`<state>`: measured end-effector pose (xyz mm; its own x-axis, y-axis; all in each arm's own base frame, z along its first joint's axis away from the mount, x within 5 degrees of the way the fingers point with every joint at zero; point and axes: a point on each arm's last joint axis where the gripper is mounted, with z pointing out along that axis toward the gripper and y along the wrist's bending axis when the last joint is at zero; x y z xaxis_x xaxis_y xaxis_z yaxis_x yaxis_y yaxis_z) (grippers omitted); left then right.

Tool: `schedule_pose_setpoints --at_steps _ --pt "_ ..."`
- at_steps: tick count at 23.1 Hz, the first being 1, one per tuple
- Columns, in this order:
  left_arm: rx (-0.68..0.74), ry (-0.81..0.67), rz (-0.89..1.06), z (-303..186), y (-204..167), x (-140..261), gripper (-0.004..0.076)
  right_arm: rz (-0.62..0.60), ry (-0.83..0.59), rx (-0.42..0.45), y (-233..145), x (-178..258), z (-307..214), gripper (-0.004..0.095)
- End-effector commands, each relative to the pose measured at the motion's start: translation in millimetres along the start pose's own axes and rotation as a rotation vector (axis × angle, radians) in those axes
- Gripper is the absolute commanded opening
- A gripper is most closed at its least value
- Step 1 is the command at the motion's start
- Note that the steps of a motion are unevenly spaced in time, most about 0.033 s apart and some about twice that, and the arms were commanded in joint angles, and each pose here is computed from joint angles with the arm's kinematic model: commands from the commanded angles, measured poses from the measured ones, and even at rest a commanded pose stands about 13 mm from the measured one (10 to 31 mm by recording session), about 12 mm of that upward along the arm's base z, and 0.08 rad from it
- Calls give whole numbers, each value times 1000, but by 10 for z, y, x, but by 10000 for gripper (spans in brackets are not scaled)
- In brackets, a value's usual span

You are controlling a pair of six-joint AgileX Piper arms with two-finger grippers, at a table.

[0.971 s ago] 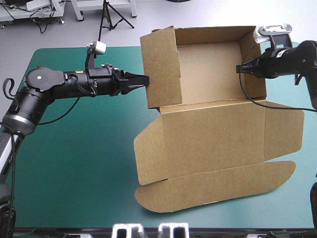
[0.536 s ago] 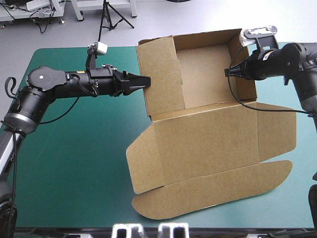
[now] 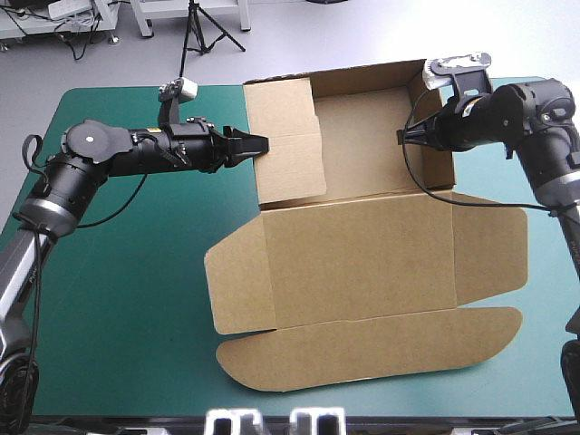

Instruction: Fold the box

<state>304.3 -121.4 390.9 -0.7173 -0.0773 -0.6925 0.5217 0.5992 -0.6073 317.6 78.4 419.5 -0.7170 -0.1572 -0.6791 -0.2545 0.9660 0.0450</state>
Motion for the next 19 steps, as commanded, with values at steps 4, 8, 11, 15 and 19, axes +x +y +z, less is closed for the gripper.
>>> schedule_pose_setpoints --at_steps 4,8,11,15,19 --pt "-16 -88 -17 8 -2 -127 308 17 -124 -153 440 -82 -278 1" --pt "-63 -73 -8 67 100 -118 307 3 -114 -187 595 -59 -288 0" --pt "-100 -51 -23 99 167 -99 169 -8 -112 -207 694 -44 -297 1" --pt "-86 -20 -21 108 161 -71 -9 -4 -106 -209 708 -37 -298 1" --pt "-64 10 -20 85 116 -43 -9 3 -84 -203 703 -18 -295 0"
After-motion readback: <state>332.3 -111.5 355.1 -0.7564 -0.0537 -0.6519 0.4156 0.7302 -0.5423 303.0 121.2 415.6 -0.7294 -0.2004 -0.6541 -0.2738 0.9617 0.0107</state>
